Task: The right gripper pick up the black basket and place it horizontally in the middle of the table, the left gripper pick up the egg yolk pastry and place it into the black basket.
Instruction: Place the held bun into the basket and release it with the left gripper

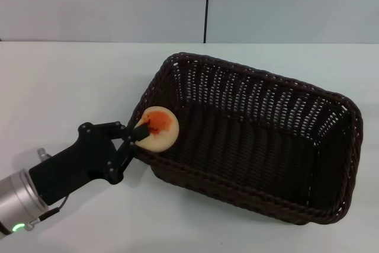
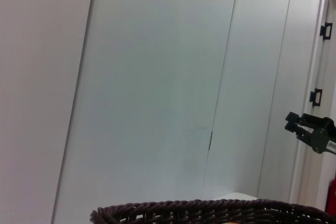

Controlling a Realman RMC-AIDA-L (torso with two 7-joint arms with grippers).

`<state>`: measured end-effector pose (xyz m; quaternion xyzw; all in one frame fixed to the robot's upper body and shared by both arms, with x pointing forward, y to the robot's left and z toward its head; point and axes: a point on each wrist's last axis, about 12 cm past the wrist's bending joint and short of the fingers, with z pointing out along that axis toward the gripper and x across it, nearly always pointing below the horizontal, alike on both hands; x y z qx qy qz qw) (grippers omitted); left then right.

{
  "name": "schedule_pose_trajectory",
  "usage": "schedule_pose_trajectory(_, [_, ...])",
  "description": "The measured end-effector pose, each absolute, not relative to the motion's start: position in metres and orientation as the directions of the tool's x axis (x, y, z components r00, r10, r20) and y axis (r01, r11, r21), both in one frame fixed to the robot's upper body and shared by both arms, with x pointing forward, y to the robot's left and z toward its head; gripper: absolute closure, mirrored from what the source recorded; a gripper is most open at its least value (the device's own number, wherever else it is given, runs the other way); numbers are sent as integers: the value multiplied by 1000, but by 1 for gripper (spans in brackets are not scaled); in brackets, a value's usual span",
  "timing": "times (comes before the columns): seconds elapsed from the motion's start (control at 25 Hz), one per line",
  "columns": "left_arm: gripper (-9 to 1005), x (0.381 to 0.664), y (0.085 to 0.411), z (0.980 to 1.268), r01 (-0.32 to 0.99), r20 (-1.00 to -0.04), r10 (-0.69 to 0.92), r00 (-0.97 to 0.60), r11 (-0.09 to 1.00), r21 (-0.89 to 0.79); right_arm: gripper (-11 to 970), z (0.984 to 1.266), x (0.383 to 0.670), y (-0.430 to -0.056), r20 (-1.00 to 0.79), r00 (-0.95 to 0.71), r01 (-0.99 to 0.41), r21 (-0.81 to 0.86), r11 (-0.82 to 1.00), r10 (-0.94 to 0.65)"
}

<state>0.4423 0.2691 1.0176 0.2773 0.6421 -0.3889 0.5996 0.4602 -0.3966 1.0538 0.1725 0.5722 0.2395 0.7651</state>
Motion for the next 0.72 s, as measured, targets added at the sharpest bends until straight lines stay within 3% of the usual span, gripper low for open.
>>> schedule_pose_trajectory(0.64, [884,429,286,1018,792,-987,-127,-102,590,-158,627,1054,462,-394,-793,220,-180,539,823,568])
schedule_pose_trajectory(0.72, [804,429,287,1019,784,-986,-137,-98,599,-161,627,1054,463,-393,-793,220,-180,540,822,569])
